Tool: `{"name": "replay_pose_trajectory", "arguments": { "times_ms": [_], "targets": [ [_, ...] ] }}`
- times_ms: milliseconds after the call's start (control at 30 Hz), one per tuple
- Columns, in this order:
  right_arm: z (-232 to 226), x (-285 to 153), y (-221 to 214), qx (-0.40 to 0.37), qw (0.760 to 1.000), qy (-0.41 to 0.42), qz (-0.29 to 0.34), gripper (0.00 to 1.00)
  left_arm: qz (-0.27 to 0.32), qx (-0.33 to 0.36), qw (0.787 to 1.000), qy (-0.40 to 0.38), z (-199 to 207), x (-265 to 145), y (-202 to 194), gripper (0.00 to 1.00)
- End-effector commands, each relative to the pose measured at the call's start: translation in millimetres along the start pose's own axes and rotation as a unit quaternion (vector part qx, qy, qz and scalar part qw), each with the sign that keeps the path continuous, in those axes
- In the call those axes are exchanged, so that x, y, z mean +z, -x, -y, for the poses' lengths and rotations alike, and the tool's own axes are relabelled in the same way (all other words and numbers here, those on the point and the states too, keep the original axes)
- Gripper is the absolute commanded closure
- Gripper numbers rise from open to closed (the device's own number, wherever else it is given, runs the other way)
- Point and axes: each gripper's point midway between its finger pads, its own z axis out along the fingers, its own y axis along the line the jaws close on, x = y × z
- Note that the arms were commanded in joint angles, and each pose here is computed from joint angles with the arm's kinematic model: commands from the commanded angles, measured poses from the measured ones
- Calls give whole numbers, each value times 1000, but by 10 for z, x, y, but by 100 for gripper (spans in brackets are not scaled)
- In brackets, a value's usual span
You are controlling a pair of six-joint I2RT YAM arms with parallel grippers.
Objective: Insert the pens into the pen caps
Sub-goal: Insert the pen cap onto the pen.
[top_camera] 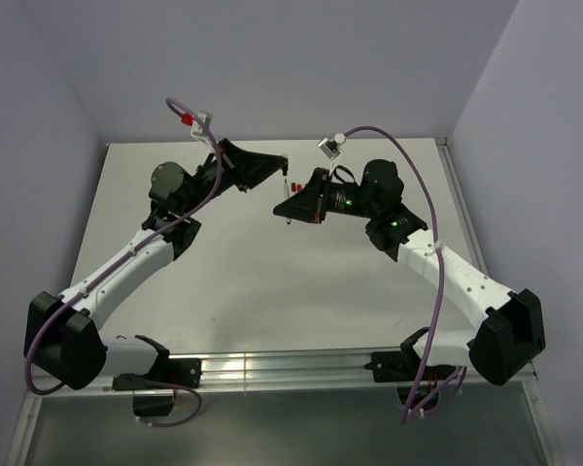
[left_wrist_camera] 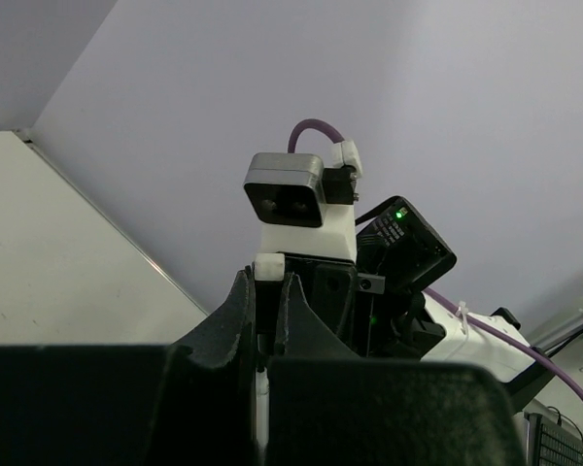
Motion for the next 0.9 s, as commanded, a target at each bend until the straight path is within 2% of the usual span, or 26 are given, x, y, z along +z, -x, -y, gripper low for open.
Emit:
{"name": "replay_pose_trajectory", "arguments": {
  "times_ms": [0, 867],
  "targets": [
    [-235, -15, 231, -41, 998, 27, 29, 100, 0, 9, 1000, -22, 87, 35, 24, 100],
    [-198, -43, 276, -56, 998, 4, 37, 100, -15, 11, 1000, -16, 96, 33, -43, 100]
  ]
}}
